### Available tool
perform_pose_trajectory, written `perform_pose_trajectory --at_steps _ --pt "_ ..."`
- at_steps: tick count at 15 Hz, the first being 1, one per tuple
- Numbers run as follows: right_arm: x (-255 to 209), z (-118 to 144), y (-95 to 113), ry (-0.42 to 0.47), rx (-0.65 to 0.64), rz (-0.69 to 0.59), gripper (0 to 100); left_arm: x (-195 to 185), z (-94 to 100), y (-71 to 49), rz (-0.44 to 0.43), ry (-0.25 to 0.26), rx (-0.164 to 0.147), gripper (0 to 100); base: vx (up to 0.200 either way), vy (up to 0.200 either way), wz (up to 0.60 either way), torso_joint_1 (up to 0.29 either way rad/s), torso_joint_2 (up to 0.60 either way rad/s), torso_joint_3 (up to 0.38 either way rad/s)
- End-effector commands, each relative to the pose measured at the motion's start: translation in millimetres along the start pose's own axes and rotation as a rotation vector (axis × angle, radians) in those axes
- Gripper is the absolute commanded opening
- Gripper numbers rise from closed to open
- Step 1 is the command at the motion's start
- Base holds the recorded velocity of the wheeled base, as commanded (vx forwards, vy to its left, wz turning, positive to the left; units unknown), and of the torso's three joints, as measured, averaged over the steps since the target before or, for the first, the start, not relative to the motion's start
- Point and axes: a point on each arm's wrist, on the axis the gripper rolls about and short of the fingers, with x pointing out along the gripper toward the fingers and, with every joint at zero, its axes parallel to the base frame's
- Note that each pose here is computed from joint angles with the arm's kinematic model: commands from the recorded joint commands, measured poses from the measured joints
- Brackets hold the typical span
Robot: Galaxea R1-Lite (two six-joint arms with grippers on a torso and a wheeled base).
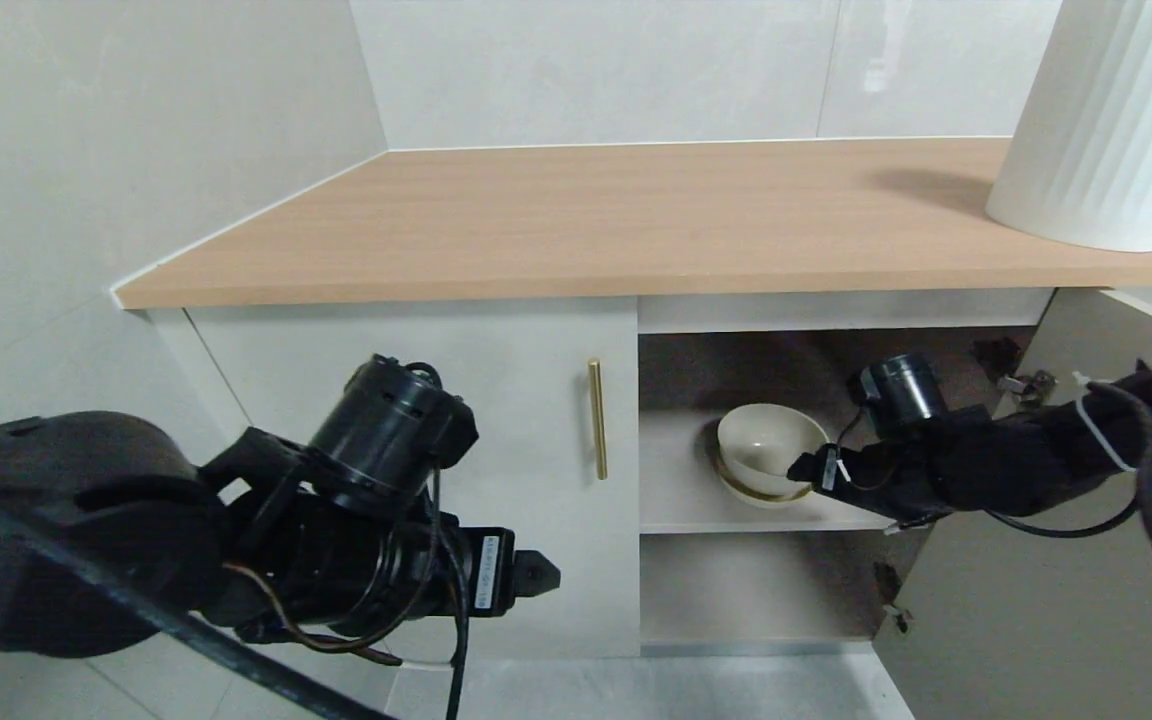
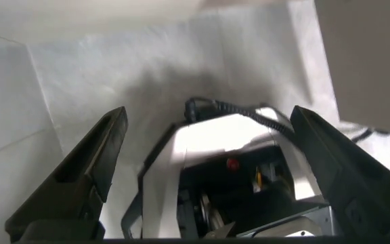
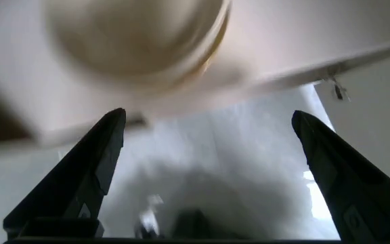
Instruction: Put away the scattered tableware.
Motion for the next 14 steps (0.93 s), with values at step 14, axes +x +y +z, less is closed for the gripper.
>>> perform_pose_trajectory --at_steps 14 --pt "-167.6 -49.0 -28.1 0.076 -0.192 0.145 100 -49.0 -22.1 35.2 0.101 -0.141 0.007 100 -0.014 0.0 0.0 0.0 0.0 0.001"
